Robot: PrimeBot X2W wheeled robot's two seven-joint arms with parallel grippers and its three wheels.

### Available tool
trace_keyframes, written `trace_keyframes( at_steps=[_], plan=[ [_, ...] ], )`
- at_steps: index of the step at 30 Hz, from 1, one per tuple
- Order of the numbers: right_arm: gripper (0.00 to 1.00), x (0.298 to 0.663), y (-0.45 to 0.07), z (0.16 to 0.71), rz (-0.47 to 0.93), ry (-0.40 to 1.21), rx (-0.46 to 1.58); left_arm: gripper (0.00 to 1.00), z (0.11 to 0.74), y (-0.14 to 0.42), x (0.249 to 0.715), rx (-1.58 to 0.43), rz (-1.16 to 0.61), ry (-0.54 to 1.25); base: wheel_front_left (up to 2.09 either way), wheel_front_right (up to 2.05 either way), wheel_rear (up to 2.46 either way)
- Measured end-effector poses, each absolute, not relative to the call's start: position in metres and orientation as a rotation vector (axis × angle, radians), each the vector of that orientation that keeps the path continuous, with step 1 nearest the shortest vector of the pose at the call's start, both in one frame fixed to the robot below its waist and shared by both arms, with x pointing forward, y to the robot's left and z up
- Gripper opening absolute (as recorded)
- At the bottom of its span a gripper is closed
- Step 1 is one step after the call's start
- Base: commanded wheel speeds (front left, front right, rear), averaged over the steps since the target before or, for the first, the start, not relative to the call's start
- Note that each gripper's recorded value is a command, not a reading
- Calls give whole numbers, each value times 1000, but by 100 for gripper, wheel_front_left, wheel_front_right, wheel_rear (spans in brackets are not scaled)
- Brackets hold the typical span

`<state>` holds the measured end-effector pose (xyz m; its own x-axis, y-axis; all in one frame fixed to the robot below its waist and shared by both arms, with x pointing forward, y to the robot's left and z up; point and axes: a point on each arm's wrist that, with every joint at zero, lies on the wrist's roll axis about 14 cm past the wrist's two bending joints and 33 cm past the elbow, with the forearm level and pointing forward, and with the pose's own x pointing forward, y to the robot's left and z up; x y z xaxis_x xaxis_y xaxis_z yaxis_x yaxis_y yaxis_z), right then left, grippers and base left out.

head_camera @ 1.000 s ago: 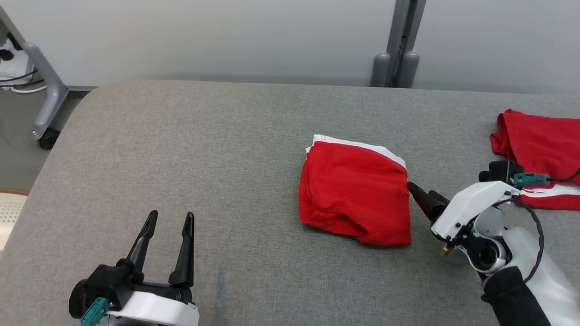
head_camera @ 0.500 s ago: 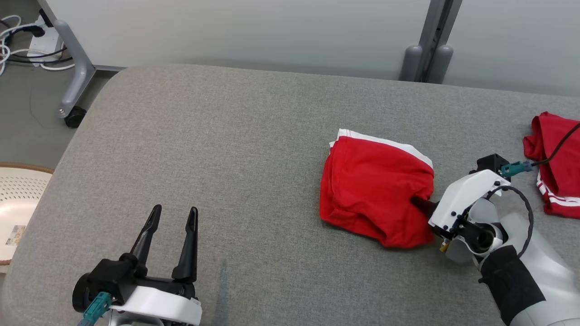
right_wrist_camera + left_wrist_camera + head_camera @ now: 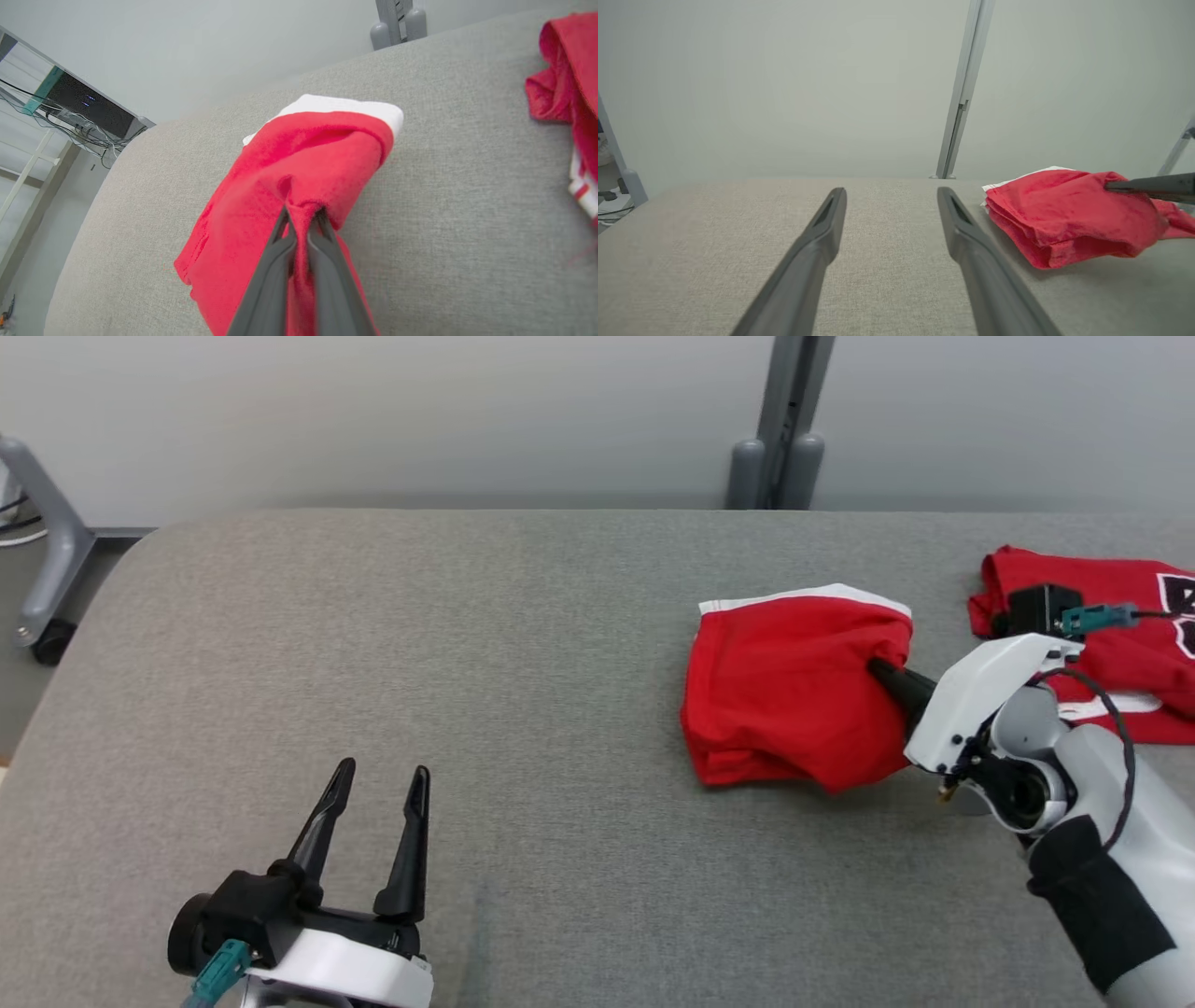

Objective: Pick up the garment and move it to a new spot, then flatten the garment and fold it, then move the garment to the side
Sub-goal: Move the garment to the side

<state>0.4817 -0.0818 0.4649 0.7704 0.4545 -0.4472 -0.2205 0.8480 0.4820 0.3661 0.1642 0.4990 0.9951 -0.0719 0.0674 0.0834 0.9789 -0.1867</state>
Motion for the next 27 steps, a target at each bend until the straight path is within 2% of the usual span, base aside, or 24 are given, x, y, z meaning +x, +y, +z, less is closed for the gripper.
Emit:
trace_keyframes(
  at_steps=[5,12,22,27],
  plan=[
    [0,490,-142,479,325,552,249,100,497,124,383,-200,-202,-49,0,0,0],
    [0,520,-187,495,295,491,121,100,483,92,413,-189,-304,-17,0,0,0],
    [0,548,-251,477,209,528,-26,100,447,86,433,-179,-339,63,0,0,0],
    [0,554,-264,473,211,545,-145,100,442,90,433,-173,-332,77,0,0,0]
  ],
)
